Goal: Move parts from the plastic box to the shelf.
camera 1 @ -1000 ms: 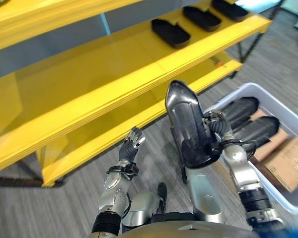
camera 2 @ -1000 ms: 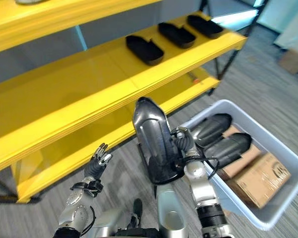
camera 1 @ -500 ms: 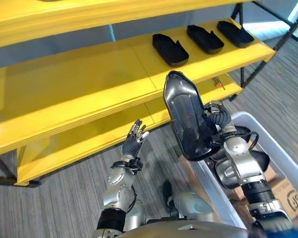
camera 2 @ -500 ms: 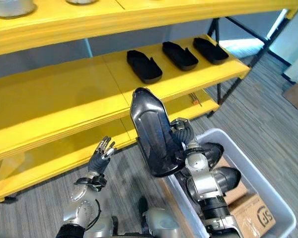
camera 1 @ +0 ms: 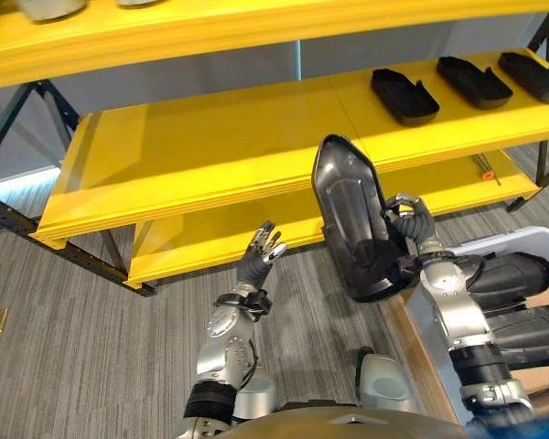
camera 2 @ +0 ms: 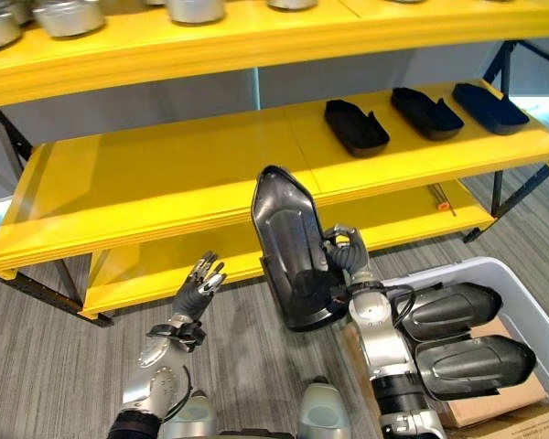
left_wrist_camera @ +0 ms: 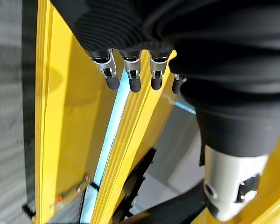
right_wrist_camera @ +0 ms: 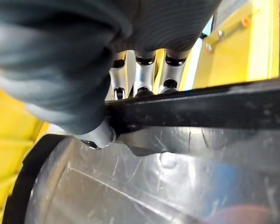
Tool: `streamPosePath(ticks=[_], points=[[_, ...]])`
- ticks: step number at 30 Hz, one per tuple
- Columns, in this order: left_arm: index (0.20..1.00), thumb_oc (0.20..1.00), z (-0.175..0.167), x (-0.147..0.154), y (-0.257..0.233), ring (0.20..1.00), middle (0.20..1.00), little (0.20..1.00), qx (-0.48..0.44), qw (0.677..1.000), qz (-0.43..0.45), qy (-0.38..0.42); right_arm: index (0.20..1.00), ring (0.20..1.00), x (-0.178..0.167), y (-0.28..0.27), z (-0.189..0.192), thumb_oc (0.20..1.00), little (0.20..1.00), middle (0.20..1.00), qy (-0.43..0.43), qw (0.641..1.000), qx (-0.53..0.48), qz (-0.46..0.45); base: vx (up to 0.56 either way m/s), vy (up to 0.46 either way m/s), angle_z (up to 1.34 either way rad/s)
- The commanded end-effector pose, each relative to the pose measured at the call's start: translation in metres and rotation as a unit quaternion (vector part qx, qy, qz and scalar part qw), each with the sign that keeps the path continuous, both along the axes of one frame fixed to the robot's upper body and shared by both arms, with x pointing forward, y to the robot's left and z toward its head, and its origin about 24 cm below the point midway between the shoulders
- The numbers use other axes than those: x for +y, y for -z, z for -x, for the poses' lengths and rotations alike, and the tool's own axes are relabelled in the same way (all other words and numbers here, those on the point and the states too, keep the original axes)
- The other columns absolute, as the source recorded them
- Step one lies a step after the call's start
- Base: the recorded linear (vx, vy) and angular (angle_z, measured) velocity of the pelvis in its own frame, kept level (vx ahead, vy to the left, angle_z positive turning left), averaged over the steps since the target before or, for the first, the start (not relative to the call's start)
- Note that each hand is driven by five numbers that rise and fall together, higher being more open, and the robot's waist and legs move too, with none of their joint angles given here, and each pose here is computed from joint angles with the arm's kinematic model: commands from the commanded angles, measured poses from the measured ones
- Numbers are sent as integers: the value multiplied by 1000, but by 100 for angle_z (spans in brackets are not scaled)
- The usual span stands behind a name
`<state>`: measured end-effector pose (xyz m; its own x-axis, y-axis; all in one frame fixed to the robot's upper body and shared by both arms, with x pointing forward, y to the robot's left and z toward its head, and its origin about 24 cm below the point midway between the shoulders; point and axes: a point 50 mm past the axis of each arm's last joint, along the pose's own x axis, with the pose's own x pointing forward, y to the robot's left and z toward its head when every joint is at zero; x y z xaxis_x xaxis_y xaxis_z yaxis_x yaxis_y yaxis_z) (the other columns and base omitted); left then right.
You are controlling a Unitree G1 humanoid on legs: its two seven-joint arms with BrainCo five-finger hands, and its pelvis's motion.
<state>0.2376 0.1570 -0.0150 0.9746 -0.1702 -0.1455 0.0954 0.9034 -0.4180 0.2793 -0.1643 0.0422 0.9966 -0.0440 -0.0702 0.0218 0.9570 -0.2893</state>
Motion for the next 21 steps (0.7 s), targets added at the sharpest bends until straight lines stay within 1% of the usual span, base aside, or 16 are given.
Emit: streamPosePath(ticks=[1, 8, 12, 21], points=[[1000, 1000, -1, -13, -18, 1000, 1000, 1000, -59, 998, 30, 3, 200, 200, 10, -42, -13, 200, 200, 200, -25, 994, -98, -36, 81, 208, -5], [1000, 1000, 10, -11, -2, 1000, 1000, 1000, -31, 998, 52, -16, 200, 200, 23, -24, -16, 200, 200, 200, -40, 994, -55, -85, 78, 119, -2], [1000, 1000, 15, -5, 4, 1000, 1000, 1000, -19, 998, 58, -31, 200, 200, 28, -21, -15, 200, 200, 200, -45, 993, -50, -95, 61, 32, -6], [1000, 1000, 12, 6, -2, 1000, 1000, 1000, -33, 997, 42, -49, 200, 200, 36, -24, -17, 200, 200, 200, -61, 992, -54, -92, 56, 39, 6]])
